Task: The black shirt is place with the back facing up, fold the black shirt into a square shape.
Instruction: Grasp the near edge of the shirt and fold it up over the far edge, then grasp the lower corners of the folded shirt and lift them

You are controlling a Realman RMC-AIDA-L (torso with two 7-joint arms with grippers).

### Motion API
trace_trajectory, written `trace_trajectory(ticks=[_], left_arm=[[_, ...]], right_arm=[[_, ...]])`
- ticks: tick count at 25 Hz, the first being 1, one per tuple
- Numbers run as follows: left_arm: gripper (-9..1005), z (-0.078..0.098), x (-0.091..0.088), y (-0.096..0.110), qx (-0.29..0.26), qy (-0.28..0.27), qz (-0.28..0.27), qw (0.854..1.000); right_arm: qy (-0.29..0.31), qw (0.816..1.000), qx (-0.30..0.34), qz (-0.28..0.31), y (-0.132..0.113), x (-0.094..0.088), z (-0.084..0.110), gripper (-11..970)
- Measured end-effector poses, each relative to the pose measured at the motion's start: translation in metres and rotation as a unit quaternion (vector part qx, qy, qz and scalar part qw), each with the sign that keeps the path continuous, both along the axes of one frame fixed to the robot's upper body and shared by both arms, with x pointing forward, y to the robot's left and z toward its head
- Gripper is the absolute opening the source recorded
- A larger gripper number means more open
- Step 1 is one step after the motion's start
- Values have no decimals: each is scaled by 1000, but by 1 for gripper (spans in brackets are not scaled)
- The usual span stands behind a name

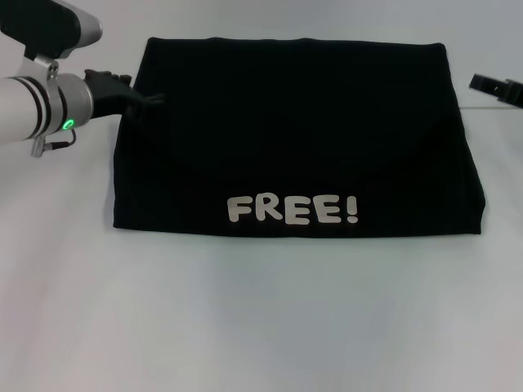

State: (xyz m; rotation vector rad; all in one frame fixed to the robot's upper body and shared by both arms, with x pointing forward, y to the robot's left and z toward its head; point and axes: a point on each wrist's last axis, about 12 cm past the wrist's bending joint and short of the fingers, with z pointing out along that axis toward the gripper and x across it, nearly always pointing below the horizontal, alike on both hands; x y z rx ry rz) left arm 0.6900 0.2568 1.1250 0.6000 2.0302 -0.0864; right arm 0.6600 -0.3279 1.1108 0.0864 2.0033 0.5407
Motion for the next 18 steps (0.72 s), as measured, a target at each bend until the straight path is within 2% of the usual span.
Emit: trace_trajectory(ticks=[4, 6, 10, 13, 18], left_arm=[[677, 5, 0, 0, -1, -9, 4, 1000], [756, 8, -1, 3, -9, -13, 10, 1000], [811, 13, -15, 17, -56, 3, 9, 998], [852, 9, -33, 31, -96, 34, 7, 995], [907, -4, -61, 49, -137, 79, 15, 987]], right_arm=[[-6, 1000, 11, 5, -3, -2, 3, 643], [-8, 1000, 16, 15, -3, -3, 4, 665], [-11, 998, 34, 55, 0, -8, 8, 697], [-13, 995, 45, 83, 0, -15, 9, 695], [-14, 995, 47, 88, -2, -18, 8, 692]])
